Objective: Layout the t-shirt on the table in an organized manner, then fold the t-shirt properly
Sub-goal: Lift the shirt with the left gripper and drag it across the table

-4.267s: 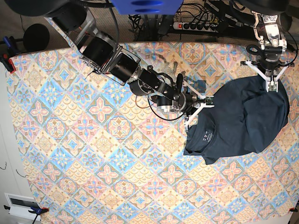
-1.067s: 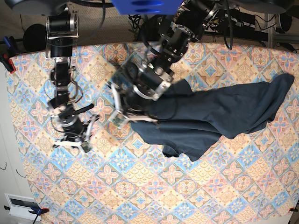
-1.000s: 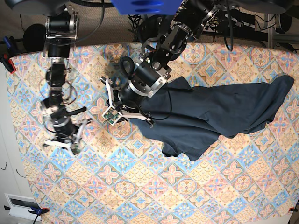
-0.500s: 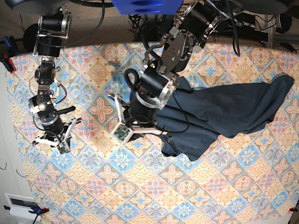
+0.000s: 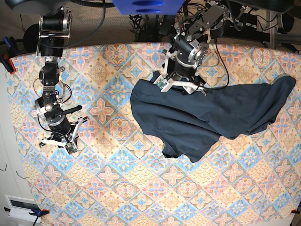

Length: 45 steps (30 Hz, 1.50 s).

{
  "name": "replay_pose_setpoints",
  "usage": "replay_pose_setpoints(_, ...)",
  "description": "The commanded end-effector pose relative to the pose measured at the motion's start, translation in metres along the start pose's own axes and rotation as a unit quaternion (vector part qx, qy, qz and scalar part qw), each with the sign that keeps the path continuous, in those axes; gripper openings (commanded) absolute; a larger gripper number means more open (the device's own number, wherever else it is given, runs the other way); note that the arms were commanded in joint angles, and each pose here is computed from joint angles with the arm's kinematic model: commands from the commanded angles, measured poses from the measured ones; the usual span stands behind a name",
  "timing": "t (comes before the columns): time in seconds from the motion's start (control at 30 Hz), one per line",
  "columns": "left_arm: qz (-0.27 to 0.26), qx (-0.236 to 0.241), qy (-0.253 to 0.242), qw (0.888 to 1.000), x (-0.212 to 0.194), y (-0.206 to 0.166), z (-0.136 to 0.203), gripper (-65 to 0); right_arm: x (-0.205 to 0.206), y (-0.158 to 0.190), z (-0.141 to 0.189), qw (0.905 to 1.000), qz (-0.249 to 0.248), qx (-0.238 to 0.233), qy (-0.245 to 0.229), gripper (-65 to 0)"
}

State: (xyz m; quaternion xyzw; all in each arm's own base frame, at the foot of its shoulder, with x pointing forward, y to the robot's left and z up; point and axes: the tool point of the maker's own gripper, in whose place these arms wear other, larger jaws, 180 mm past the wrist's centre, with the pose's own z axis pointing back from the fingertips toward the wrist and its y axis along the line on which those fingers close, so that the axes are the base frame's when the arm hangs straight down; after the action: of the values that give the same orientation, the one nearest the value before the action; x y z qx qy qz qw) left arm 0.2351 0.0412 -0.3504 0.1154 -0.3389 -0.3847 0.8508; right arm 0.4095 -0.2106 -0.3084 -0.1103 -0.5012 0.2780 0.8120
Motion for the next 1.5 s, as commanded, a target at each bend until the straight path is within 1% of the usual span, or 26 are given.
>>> replay_pose_setpoints(0.0,-0.002,0.012,-0.010,1.000,0.002,0.006,0.003,-27.4,0.019,-0.012,0.001,0.9995,0.004,-0.012,-0.029,-64.1)
replay_pose_setpoints(0.07,-0.010,0.019,-0.002,1.000,-0.004,0.007,0.003,-22.2,0.021,-0.004,0.000,0.9995,0.010,-0.003,-0.031,-64.1)
replay_pose_setpoints(0.13,-0.018,0.036,0.001,0.999,-0.005,0.013,0.003,-19.2,0.023,0.000,-0.001,0.9994,0.013,0.002,-0.032,-64.3)
replay_pose_setpoints(0.3,-0.031,0.065,-0.010,0.997,-0.001,0.029,-0.008,-19.0,0.024,0.000,-0.001,0.9994,0.014,0.001,-0.033,-64.3)
replay_pose_setpoints(0.53,-0.054,0.077,0.031,0.995,-0.012,0.044,-0.044,-19.2,0.026,0.000,0.000,0.9992,0.015,0.001,-0.036,-64.3)
replay_pose_setpoints(0.67,-0.064,0.079,0.046,0.994,-0.015,0.049,-0.057,-19.6,0.026,-0.001,0.001,0.9992,0.015,0.000,-0.037,-64.3)
replay_pose_setpoints(0.7,-0.064,0.078,0.047,0.994,-0.014,0.049,-0.059,-20.9,0.026,-0.001,0.001,0.9992,0.015,0.000,-0.037,-64.3)
replay_pose_setpoints(0.73,-0.065,0.071,0.044,0.994,-0.012,0.048,-0.060,-23.7,0.026,-0.001,0.001,0.9992,0.015,0.000,-0.037,-64.3)
replay_pose_setpoints(0.77,-0.067,0.060,0.040,0.995,-0.008,0.046,-0.061,-28.4,0.026,-0.001,0.001,0.9992,0.015,0.000,-0.037,-64.3)
replay_pose_setpoints(0.9,-0.060,0.003,-0.024,0.998,0.035,0.034,-0.048,-59.7,0.026,-0.003,0.001,0.9993,0.013,-0.003,-0.036,-64.3)
replay_pose_setpoints(0.93,-0.054,-0.001,-0.036,0.998,0.043,0.032,-0.044,-65.0,0.025,-0.004,0.001,0.9993,0.012,-0.004,-0.036,-64.3)
replay_pose_setpoints(1.07,-0.024,-0.016,-0.092,0.995,0.082,0.022,-0.025,-65.0,0.022,-0.017,0.004,0.9992,0.003,-0.020,-0.035,-64.3)
replay_pose_setpoints(1.17,0.003,-0.036,-0.153,0.988,0.121,0.010,0.001,-65.0,0.017,-0.037,0.009,0.9984,-0.013,-0.044,-0.032,-64.3)
replay_pose_setpoints(1.27,-0.005,-0.077,-0.210,0.975,0.151,-0.017,0.032,-65.0,0.008,-0.053,0.013,0.9973,-0.028,-0.064,-0.025,-64.3)
replay_pose_setpoints(1.3,-0.013,-0.094,-0.225,0.970,0.160,-0.031,0.040,-65.0,0.004,-0.060,0.015,0.9965,-0.035,-0.072,-0.022,-64.3)
replay_pose_setpoints(1.4,-0.030,-0.142,-0.267,0.953,0.187,-0.073,0.068,-65.0,-0.013,-0.076,0.019,0.9941,-0.057,-0.092,-0.007,-64.3)
replay_pose_setpoints(1.47,-0.037,-0.166,-0.294,0.940,0.205,-0.091,0.087,-65.0,-0.024,-0.086,0.023,0.9919,-0.071,-0.105,0.002,-64.3)
